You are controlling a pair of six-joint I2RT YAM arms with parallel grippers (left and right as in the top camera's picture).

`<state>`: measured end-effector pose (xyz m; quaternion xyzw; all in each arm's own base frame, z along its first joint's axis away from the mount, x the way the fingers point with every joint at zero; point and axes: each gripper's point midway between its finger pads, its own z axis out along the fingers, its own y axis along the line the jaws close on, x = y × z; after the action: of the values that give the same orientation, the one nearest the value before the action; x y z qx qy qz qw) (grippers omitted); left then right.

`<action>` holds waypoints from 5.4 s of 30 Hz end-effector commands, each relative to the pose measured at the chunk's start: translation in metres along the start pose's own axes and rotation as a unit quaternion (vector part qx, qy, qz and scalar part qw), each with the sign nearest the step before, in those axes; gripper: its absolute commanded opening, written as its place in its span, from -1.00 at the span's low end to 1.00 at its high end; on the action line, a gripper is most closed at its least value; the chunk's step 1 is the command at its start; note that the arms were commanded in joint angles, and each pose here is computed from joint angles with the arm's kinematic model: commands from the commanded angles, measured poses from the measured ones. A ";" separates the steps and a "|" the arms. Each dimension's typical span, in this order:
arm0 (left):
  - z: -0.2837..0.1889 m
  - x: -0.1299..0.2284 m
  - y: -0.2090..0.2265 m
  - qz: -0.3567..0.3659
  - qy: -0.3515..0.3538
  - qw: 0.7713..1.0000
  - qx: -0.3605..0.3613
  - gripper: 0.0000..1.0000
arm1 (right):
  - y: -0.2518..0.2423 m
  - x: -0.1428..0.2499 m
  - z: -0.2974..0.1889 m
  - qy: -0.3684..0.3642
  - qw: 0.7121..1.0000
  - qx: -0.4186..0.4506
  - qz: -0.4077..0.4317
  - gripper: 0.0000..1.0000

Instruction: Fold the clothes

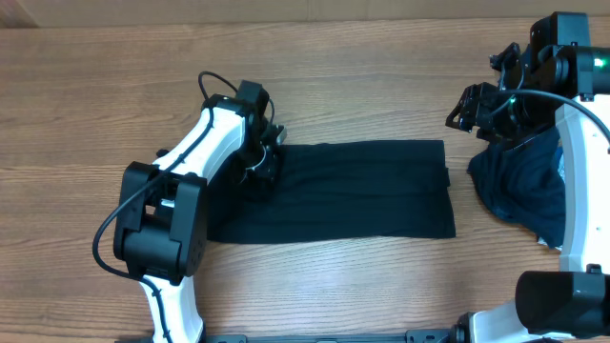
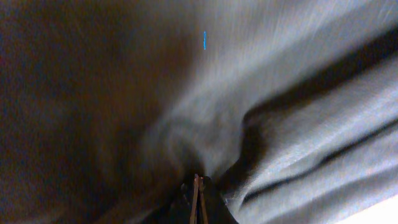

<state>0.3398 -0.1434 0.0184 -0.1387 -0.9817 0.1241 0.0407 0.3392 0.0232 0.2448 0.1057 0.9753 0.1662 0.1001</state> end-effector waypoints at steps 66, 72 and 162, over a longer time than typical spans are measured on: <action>0.003 0.031 0.099 -0.085 0.026 0.991 -0.103 -0.92 | -0.110 0.037 0.210 0.008 0.986 0.094 0.136 -0.92; -0.033 0.003 0.080 -0.085 -0.008 0.995 -0.054 -0.92 | -0.077 0.011 0.173 -0.032 0.993 0.037 0.107 -0.92; -0.421 0.108 0.043 -0.169 -0.395 0.876 -0.220 1.00 | -0.088 0.017 0.132 -0.031 0.989 0.118 0.079 -0.92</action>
<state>0.2964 0.0220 0.4176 0.0782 -0.9286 -0.0548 -0.3586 0.3174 -0.0003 0.0586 0.1989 0.9745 0.0883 0.0543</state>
